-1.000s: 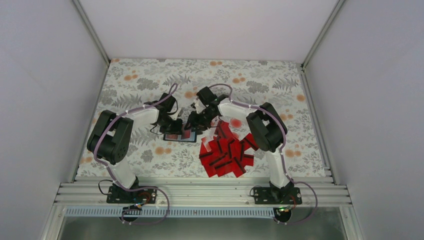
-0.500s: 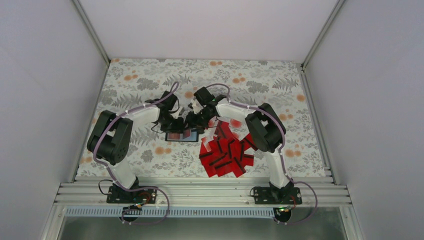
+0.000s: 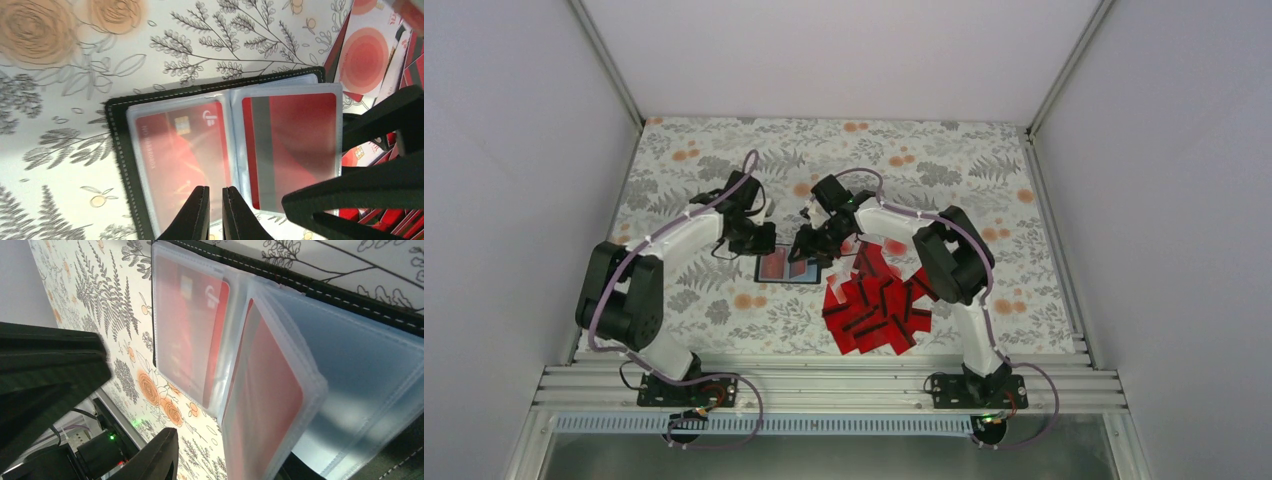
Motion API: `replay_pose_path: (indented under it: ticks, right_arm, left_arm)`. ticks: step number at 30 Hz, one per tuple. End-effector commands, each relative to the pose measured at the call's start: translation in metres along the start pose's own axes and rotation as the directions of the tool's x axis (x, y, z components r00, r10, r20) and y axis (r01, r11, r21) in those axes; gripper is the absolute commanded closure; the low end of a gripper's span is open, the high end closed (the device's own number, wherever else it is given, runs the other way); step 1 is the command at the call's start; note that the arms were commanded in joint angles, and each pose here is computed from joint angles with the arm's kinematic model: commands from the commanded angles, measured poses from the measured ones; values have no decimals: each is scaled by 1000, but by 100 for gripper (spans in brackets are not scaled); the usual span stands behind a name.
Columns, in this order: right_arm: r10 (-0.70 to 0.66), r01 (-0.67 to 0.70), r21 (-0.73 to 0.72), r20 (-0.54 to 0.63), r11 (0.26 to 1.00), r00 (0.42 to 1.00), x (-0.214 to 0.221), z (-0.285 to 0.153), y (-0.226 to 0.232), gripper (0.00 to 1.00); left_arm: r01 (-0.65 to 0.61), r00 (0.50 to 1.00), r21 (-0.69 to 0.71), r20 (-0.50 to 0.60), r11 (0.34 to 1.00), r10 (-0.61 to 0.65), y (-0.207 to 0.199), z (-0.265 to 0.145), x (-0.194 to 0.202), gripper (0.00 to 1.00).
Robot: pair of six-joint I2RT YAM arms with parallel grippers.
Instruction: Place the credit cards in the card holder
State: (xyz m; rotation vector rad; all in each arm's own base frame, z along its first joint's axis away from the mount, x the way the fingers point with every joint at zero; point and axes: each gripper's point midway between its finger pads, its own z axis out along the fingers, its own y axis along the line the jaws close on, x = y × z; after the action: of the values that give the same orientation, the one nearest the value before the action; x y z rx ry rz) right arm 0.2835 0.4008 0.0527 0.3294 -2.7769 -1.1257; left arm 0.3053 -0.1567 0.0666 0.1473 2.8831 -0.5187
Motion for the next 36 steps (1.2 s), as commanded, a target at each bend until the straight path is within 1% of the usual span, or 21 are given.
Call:
replay_pose_path:
  ticks: [1,2,4,6,7,9,12,17,20,26,29,31,33,36]
  right_arm:
    - [18,-18,11,-23,1000,1000,2,8,3,63]
    - [10,-10,-6,-25,1000,1000,0,7,10,63]
    - [-41,38,-89,-31,995,999,-3,4,39,61]
    - [-139,130,-225,-27,966,990,-5,-3,84,61]
    - [-197,189,-284,-2,940,980,-10,-10,109,61]
    - [-242,236,-326,21,916,970,-15,-19,132,60]
    - [-255,254,-356,44,899,966,-17,-32,146,61]
    - [-211,224,-226,80,948,974,-22,-43,128,60]
    - [-210,225,-165,101,960,972,-18,-54,124,60]
    - [-225,236,-37,191,971,955,-15,-87,118,60]
    - [-228,226,37,239,973,944,-13,-106,109,60]
    - [-221,202,96,267,975,938,-9,-119,97,59]
    - [-208,171,145,306,975,929,-4,-137,85,58]
    - [-143,72,210,342,975,929,6,-157,49,57]
  left_arm:
    - [26,998,-42,50,999,-24,7,-22,-6,91]
    - [31,998,-49,63,998,-28,9,-26,-7,91]
    - [38,995,-60,92,997,-32,11,-38,-9,91]
    - [50,992,-78,121,996,-40,16,-50,-13,91]
    - [54,990,-93,135,994,-41,18,-56,-15,91]
    - [64,985,-110,166,992,-46,22,-69,-19,90]
    - [82,977,-135,206,987,-53,27,-87,-22,89]
    - [99,966,-143,252,985,-61,30,-109,-23,88]
    - [100,957,-134,285,986,-58,27,-120,-25,87]
    - [97,935,-115,350,989,-51,20,-140,-29,80]
    - [78,925,-87,377,993,-39,14,-147,-30,73]
    - [38,919,-44,393,998,-18,4,-152,-30,65]
    - [-34,913,30,408,999,19,-13,-156,-29,57]
    - [-144,910,157,409,977,69,-41,-156,-23,49]
